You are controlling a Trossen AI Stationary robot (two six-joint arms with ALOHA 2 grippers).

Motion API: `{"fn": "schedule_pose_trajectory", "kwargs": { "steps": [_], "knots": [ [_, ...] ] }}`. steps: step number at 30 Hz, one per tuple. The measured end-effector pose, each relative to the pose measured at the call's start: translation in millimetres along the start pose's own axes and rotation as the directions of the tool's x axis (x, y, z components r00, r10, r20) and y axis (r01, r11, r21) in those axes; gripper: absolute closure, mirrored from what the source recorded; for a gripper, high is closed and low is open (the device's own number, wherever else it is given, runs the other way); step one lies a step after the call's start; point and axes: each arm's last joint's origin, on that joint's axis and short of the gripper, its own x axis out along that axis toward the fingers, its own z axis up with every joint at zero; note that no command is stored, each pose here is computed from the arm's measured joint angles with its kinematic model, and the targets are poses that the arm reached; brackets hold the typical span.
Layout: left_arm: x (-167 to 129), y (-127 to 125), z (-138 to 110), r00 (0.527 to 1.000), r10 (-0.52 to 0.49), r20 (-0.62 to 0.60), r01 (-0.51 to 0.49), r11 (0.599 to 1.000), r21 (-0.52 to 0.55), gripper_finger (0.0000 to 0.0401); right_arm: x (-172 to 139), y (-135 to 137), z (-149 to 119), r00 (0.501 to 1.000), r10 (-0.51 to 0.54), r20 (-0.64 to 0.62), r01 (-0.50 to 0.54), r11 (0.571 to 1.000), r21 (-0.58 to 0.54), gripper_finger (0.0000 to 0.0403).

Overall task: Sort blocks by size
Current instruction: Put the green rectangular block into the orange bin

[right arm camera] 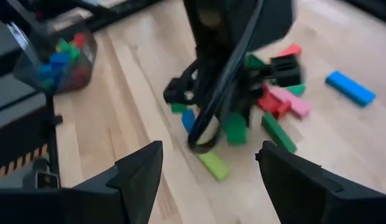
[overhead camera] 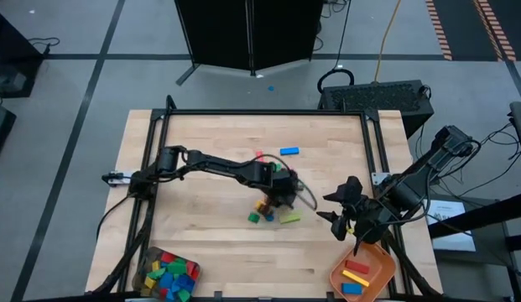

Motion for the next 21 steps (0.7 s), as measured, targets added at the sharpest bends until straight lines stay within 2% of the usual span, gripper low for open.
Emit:
{"fn": "schedule_pose_trajectory", "kwargs": {
  "steps": [4,8,12,14,18,21],
  "knots": [
    [-38,11,27,0.991,0.067,0.116,-0.053,0.992,-0.114,0.0282,-7,5,-3,0.997,0.014,0.082,-0.013,1.0,-0.014,0.0147],
    [-80,16,41,0.977,0.137,0.165,-0.105,0.976,-0.19,0.0282,-20,10,-9,0.985,0.042,0.166,-0.039,0.999,-0.023,0.0147],
    [-126,19,50,0.941,0.213,0.263,-0.129,0.944,-0.304,0.0282,-35,14,-12,0.958,0.073,0.278,-0.063,0.997,-0.046,0.0147],
    [-146,19,56,0.908,0.248,0.338,-0.117,0.924,-0.365,0.0282,-40,15,-14,0.939,0.062,0.339,-0.043,0.997,-0.063,0.0147],
    [-177,11,73,0.823,0.29,0.488,-0.102,0.921,-0.375,0.0282,-41,15,-12,0.912,0.027,0.409,0.011,0.996,-0.091,0.0147],
    [-186,0,79,0.805,0.277,0.525,-0.09,0.931,-0.355,0.0282,-39,18,-6,0.898,0.018,0.441,0.037,0.992,-0.117,0.0147]
  ]
}}
